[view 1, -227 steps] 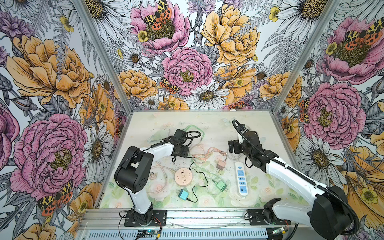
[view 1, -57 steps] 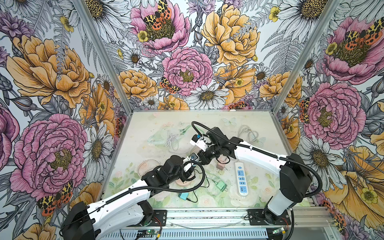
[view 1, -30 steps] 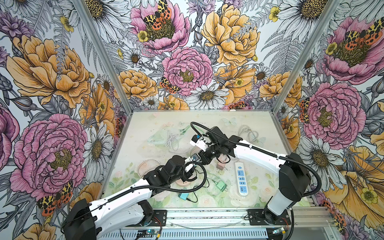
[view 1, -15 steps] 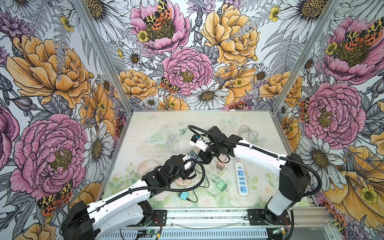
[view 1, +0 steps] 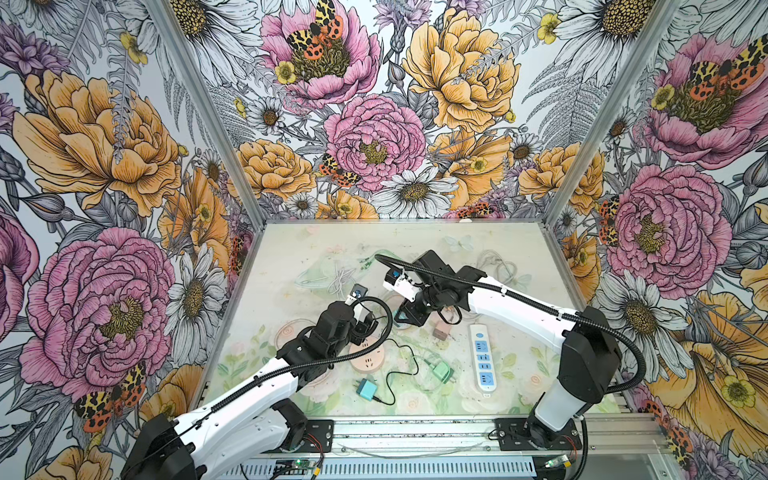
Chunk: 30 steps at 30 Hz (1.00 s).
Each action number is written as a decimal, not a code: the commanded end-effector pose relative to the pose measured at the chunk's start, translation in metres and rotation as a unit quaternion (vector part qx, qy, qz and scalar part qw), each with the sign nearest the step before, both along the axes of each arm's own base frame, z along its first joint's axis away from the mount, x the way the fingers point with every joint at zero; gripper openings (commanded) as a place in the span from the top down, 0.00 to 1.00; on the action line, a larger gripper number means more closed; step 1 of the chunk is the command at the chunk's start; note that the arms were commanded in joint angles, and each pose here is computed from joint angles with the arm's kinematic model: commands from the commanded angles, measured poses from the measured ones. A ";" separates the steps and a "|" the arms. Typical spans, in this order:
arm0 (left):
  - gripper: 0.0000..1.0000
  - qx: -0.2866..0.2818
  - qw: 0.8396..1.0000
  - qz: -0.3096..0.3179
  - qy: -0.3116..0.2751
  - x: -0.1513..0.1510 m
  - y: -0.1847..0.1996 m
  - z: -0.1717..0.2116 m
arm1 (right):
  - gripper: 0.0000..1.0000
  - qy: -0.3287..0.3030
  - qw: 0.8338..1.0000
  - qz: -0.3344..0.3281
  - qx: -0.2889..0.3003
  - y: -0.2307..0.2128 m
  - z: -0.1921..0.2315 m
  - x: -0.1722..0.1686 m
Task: Insert the plug
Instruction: 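Open the left gripper and draw it back while the right gripper holds the charger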
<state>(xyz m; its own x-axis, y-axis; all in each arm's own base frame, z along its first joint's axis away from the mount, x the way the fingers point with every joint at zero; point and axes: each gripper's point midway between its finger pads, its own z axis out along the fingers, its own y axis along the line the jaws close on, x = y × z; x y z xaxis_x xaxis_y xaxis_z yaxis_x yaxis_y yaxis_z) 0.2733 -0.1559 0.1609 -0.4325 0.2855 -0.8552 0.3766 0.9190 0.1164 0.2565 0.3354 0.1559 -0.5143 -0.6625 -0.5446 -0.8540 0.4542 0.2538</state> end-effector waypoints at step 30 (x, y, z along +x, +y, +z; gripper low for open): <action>0.57 -0.211 0.920 0.226 0.241 0.107 0.035 -0.071 | 1.00 -0.128 0.981 0.128 -0.068 0.030 0.007 -0.034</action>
